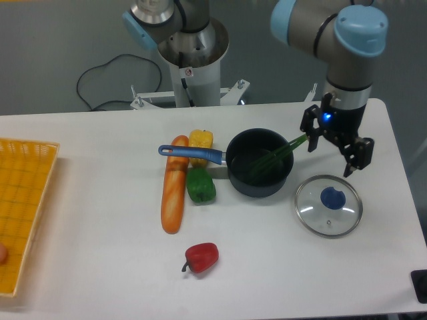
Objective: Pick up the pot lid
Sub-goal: 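Move the open gripper from the pot rim over the glass lid's blue knob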
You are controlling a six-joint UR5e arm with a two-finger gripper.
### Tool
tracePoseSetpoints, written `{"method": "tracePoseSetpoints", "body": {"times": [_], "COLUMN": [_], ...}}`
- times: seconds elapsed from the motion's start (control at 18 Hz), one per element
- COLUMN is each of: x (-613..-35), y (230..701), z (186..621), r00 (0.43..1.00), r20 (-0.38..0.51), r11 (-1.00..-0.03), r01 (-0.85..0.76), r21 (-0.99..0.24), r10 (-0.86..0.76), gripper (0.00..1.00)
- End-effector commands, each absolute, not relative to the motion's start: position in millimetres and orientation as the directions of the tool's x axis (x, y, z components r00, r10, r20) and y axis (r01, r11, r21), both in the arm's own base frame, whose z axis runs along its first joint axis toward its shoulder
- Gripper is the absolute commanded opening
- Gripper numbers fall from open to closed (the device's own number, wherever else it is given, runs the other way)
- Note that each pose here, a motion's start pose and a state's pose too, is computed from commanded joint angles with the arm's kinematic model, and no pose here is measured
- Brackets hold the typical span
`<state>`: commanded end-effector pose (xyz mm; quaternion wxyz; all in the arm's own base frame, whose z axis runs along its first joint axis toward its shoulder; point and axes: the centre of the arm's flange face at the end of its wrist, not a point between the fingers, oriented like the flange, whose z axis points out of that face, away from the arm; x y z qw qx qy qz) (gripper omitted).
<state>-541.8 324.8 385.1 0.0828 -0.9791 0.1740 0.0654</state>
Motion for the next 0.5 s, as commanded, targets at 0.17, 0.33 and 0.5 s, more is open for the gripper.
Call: {"method": "tracePoseSetpoints", "body": {"times": [0.17, 0.33, 0.5], "x": [-545.1, -549.7, -554.1], "y": [323.8, 334.8, 337.2], "z": [361.3, 338.5, 323.9], "r00": [0.956, 0.975, 0.98], "r20": [-0.078, -0.038, -0.019], "r11": [-0.953, -0.971, -0.975], "r01": [-0.29, -0.22, -0.201], "r21": [-0.09, -0.089, -0.095], "r10": [-0.284, -0.218, -0.2], "gripper": [1.0, 1.0, 1.0]}}
